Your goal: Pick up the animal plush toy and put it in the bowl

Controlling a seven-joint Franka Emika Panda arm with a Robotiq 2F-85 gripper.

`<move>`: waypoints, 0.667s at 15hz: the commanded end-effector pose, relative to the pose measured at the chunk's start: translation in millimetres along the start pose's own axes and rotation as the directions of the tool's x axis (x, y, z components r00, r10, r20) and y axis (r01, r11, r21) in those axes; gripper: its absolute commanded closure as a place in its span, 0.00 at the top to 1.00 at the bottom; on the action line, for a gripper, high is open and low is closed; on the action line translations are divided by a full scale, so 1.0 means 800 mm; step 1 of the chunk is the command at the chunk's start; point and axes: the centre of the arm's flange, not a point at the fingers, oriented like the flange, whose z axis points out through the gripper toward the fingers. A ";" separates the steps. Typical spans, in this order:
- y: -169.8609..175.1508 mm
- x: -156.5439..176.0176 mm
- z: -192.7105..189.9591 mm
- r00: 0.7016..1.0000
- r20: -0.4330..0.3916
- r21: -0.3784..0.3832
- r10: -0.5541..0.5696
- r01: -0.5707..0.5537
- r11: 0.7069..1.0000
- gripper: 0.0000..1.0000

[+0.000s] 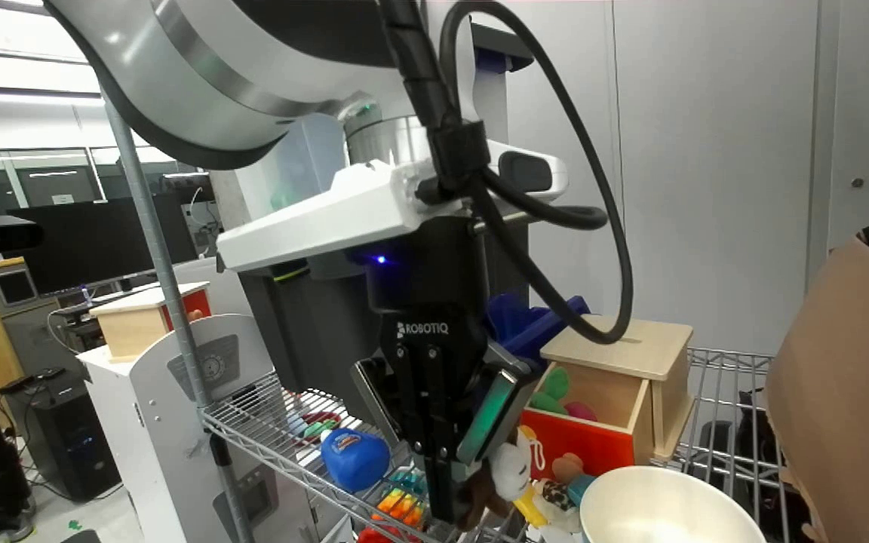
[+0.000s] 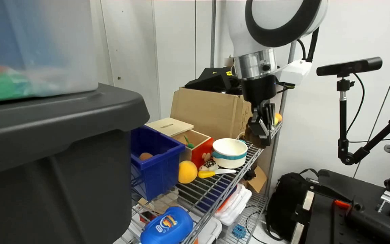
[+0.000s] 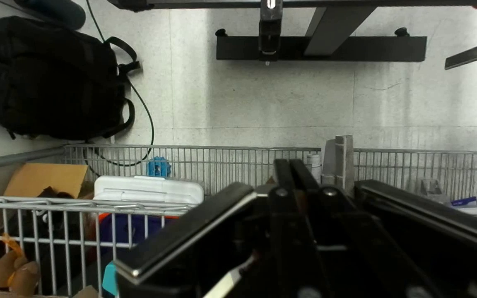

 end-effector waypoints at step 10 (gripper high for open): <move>0.023 0.029 -0.046 0.998 -0.053 -0.064 -0.026 0.022 0.998 0.01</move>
